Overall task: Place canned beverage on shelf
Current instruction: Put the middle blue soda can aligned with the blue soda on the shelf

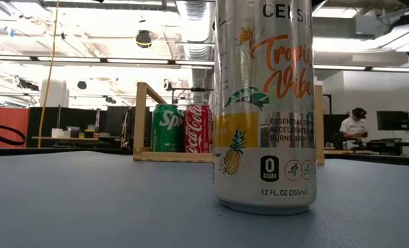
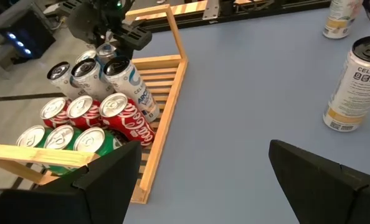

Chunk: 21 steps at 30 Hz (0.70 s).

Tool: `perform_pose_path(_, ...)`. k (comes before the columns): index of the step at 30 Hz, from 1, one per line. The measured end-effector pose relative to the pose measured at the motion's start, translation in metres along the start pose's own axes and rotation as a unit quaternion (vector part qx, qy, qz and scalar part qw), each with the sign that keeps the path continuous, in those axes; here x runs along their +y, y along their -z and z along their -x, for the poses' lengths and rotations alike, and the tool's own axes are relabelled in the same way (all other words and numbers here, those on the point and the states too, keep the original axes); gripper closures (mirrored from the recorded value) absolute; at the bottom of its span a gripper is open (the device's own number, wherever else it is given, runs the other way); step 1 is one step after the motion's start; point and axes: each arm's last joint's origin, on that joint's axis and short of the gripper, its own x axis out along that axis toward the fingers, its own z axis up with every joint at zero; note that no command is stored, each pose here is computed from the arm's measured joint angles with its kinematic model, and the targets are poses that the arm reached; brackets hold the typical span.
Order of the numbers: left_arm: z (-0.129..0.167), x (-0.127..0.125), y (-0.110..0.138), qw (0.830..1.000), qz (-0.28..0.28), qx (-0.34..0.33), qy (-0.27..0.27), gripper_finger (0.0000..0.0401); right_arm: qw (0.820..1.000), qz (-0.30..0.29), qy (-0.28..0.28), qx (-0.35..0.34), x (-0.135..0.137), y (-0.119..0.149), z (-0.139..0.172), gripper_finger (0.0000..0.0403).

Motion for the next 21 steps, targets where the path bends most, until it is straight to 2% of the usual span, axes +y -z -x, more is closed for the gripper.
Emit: perform_pose_path(21, 0.0000, 0.0001, 0.0000, 1.000, 0.002, 0.000, -0.001, 0.0060, 1.000, -0.009, -0.022, -0.016, -0.0052, -0.0021, -0.0080, 0.0250)
